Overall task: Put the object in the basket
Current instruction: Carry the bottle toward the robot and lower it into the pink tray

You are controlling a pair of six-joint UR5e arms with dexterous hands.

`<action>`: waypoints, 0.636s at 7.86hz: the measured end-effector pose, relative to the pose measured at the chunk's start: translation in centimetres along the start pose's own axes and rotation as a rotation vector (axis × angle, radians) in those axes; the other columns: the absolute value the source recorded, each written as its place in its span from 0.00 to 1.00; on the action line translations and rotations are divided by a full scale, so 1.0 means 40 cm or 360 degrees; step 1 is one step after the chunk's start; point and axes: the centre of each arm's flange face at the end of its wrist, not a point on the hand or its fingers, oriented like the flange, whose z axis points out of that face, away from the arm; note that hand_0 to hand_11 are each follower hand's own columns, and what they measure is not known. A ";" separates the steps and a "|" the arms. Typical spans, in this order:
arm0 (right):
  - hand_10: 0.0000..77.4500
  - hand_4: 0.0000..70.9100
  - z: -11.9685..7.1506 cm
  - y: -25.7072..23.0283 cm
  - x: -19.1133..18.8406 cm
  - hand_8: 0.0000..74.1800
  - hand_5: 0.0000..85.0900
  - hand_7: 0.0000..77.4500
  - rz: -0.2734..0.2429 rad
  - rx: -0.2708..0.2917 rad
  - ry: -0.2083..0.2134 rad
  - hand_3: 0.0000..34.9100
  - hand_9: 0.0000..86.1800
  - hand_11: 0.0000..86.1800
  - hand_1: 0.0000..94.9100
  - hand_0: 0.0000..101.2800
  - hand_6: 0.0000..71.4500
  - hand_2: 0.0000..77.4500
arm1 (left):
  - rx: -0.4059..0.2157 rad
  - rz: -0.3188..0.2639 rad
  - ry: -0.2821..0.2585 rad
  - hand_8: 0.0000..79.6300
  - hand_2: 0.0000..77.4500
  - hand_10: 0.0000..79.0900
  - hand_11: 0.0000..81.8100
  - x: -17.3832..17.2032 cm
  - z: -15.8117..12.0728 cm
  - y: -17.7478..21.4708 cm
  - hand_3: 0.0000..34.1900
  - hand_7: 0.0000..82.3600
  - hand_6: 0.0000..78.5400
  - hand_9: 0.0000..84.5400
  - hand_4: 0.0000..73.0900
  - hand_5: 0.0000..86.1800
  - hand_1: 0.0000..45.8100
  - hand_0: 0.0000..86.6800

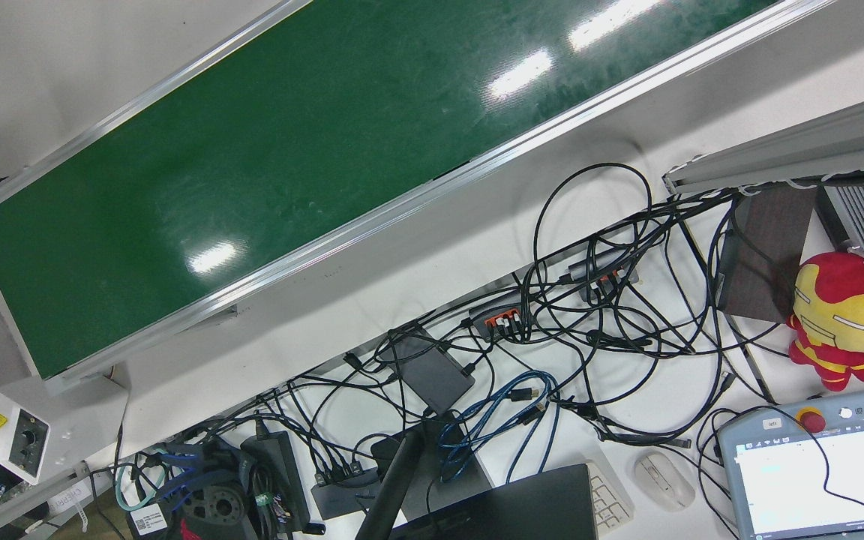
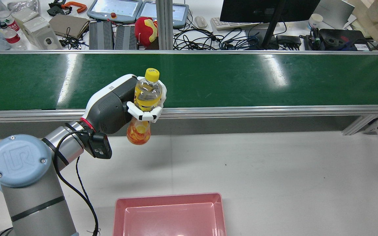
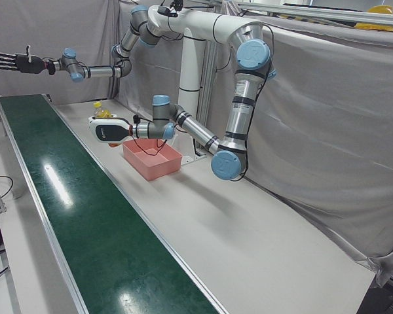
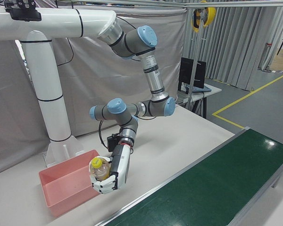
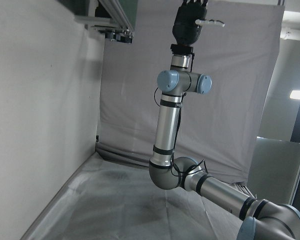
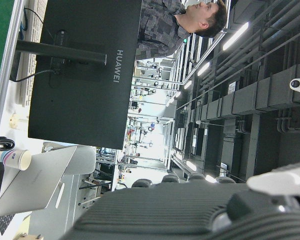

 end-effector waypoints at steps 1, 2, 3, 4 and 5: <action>0.00 0.00 0.000 0.000 0.000 0.00 0.00 0.01 0.0000 0.0000 0.0000 0.01 0.00 0.00 0.00 0.00 0.00 0.01 | -0.0011 -0.0010 -0.0092 0.84 0.70 0.76 0.71 -0.080 -0.022 0.028 0.00 0.64 0.83 0.67 0.78 0.55 0.19 0.83; 0.00 0.00 0.000 0.000 0.000 0.00 0.00 0.01 0.0000 -0.0001 0.0000 0.01 0.00 0.00 0.00 0.00 0.00 0.01 | -0.0028 0.0037 -0.0177 0.84 0.70 0.76 0.71 -0.154 -0.049 0.059 0.00 0.64 0.83 0.67 0.78 0.55 0.19 0.83; 0.00 0.00 0.000 0.000 0.000 0.00 0.00 0.01 0.0000 -0.0001 0.0000 0.01 0.00 0.00 0.00 0.00 0.00 0.01 | -0.0041 0.0085 -0.0255 0.84 0.70 0.76 0.71 -0.218 -0.077 0.082 0.00 0.63 0.85 0.68 0.78 0.55 0.19 0.83; 0.00 0.00 0.000 0.000 0.000 0.00 0.00 0.01 0.0000 -0.0001 0.0000 0.01 0.00 0.00 0.00 0.00 0.00 0.00 | -0.0051 0.0121 -0.0327 0.84 0.70 0.76 0.71 -0.279 -0.103 0.096 0.00 0.63 0.85 0.68 0.78 0.55 0.19 0.83; 0.00 0.00 0.000 0.000 0.000 0.00 0.00 0.01 0.0000 0.0000 0.0000 0.01 0.00 0.00 0.00 0.00 0.00 0.00 | -0.0048 0.0175 -0.0385 0.84 0.70 0.76 0.71 -0.325 -0.129 0.093 0.00 0.63 0.85 0.68 0.78 0.55 0.19 0.83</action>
